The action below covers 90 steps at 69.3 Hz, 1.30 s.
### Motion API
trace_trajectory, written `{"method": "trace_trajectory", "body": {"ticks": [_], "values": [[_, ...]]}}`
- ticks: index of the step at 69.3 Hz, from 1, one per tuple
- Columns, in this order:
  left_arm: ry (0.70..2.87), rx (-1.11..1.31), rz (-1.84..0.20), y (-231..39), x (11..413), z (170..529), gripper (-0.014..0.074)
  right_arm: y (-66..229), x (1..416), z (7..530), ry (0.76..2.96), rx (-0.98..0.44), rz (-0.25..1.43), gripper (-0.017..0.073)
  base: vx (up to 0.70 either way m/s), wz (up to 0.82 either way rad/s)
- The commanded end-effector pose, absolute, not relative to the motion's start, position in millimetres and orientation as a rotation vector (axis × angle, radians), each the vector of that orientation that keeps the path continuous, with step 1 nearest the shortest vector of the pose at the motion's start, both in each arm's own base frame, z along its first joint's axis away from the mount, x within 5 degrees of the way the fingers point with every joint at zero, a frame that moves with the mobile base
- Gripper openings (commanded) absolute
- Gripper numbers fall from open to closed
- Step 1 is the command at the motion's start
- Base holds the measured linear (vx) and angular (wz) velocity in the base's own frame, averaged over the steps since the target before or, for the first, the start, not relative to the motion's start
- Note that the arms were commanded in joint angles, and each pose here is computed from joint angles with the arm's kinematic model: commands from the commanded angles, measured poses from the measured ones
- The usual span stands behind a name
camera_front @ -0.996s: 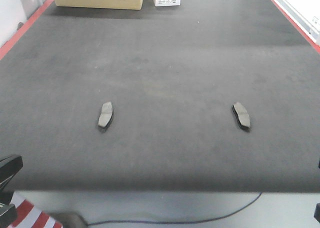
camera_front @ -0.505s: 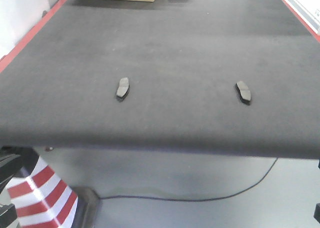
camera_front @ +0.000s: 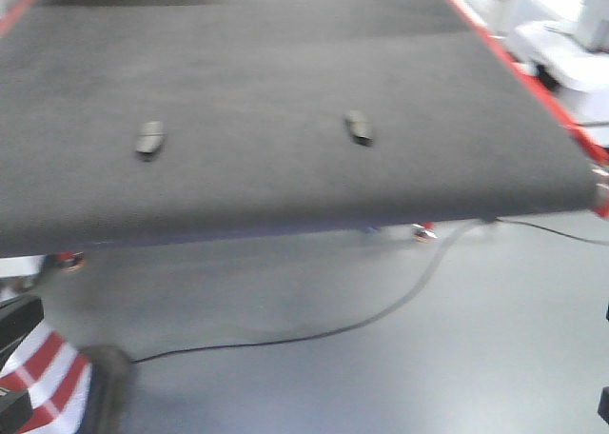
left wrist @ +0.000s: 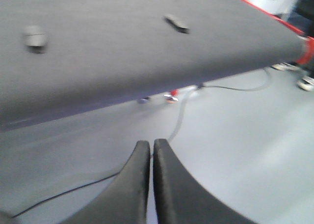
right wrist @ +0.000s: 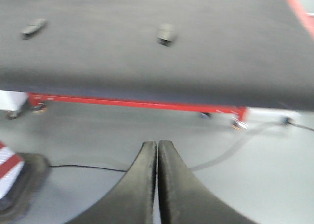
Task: Move and align brake pads A on conveyor
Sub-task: 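Back the base away from the conveyor and turn, then drive along the yellow floor line with empty grippers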
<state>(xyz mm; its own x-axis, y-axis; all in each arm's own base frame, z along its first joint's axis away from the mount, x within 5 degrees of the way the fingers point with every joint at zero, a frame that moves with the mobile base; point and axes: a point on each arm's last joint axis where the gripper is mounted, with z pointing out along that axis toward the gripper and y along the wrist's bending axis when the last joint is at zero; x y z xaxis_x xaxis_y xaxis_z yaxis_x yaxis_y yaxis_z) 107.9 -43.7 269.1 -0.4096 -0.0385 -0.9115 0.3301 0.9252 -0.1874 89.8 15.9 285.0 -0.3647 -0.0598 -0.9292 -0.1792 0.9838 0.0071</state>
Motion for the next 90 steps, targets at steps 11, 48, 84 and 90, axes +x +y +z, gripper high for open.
{"method": "trace_trajectory", "body": {"ticks": [11,48,84,90], "values": [[1.876,0.19,-0.414,-43.4,110.3,282.8,-0.0006,14.6,92.5,299.5,1.854,-0.158,0.107,-0.001,-0.16,-0.68],[1.876,0.19,-0.414,-43.4,110.3,282.8,-0.0006,14.8,92.5,299.6,1.853,-0.154,0.114,-0.001,-0.12,-0.69],[1.876,0.19,-0.414,-43.4,110.3,282.8,-0.0006,14.7,92.6,299.9,1.85,-0.153,0.113,-0.001,-0.01,-0.77],[1.876,0.19,-0.414,-43.4,110.3,282.8,-0.0006,14.7,92.6,299.9,1.85,-0.153,0.113,-0.001,0.02,-0.73]]}}
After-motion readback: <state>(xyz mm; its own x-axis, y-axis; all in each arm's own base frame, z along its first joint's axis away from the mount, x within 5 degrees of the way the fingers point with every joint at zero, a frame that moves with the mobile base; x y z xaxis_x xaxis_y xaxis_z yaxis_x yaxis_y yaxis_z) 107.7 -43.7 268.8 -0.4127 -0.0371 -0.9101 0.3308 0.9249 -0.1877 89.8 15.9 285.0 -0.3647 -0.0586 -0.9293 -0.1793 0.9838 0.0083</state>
